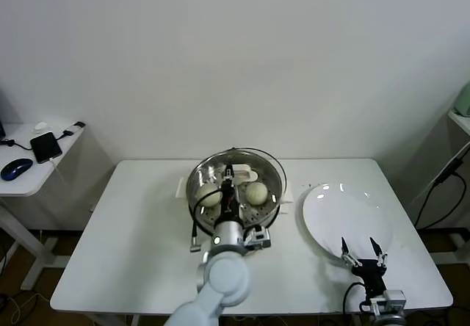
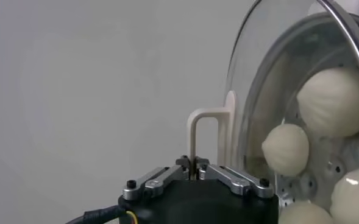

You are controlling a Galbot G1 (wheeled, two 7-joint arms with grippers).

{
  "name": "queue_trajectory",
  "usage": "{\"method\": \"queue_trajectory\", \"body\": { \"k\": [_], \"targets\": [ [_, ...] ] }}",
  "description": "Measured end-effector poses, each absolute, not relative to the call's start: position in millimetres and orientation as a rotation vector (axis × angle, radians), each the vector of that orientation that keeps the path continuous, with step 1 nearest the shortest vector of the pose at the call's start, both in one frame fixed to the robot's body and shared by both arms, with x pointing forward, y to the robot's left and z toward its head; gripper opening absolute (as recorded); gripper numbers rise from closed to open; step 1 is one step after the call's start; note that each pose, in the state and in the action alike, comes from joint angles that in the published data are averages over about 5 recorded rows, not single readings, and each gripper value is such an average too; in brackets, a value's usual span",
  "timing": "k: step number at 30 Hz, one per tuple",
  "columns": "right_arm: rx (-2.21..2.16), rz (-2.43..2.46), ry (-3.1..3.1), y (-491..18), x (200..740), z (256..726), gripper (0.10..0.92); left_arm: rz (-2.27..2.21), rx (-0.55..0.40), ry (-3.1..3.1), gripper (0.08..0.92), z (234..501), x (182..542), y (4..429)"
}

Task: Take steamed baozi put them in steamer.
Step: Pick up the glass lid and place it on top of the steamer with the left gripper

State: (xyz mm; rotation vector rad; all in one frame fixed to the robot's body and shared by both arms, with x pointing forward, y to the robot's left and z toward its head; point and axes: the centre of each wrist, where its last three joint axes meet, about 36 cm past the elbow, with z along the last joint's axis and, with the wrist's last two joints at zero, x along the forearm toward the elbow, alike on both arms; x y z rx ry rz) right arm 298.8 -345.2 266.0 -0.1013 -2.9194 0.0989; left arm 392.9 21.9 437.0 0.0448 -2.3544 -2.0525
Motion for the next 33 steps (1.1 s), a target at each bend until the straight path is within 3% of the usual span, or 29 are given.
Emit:
{"method": "queue_trajectory", "body": {
  "k": [26, 29, 33],
  "targets": [
    [-0.122, 0.108, -2.948, -340.0, 304.6, 257.0, 0.823, -2.162, 0.083, -2.224, 0.136, 401.8, 411.3, 24.2],
    [-0.115, 0.109, -2.949, -340.2, 304.8, 257.3, 0.823, -2.166, 0.071, -2.223, 0.172, 402.0, 408.6, 24.7],
    [-0.104, 0.111, -2.951, -339.6, 306.1, 258.6, 0.823, -2.158, 0.049, -2.232, 0.279, 405.0, 404.4, 26.4]
  ]
}}
